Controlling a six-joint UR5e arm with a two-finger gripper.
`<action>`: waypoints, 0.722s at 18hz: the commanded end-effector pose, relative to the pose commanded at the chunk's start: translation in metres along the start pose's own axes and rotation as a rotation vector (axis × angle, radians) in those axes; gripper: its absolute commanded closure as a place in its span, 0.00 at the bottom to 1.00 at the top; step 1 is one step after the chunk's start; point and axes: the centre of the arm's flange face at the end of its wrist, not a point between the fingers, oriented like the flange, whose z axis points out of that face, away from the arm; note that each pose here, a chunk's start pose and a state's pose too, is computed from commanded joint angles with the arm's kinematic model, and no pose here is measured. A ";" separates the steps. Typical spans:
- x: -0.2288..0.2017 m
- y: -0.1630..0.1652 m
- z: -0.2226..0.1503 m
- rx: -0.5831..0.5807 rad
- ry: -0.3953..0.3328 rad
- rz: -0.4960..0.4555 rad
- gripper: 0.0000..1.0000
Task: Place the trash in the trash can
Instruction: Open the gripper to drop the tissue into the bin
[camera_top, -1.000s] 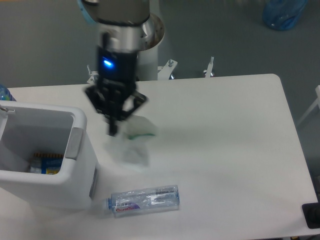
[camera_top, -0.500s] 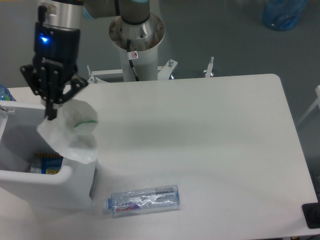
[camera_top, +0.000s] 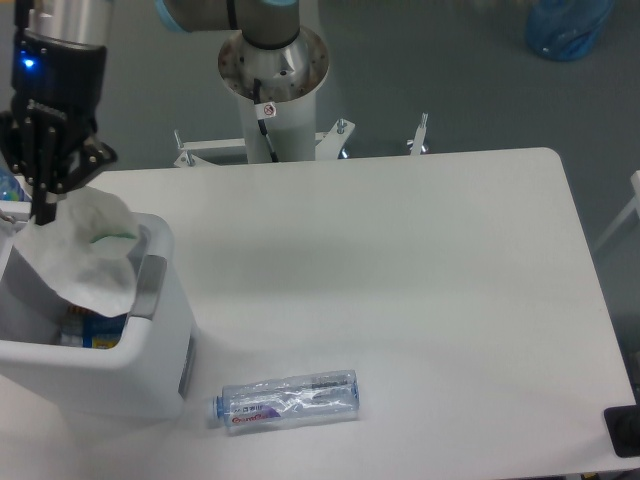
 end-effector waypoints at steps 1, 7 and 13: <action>-0.002 0.001 0.010 -0.013 0.008 -0.005 1.00; -0.002 -0.003 0.029 -0.027 0.018 0.008 0.13; -0.029 0.004 0.027 -0.032 -0.009 -0.122 0.00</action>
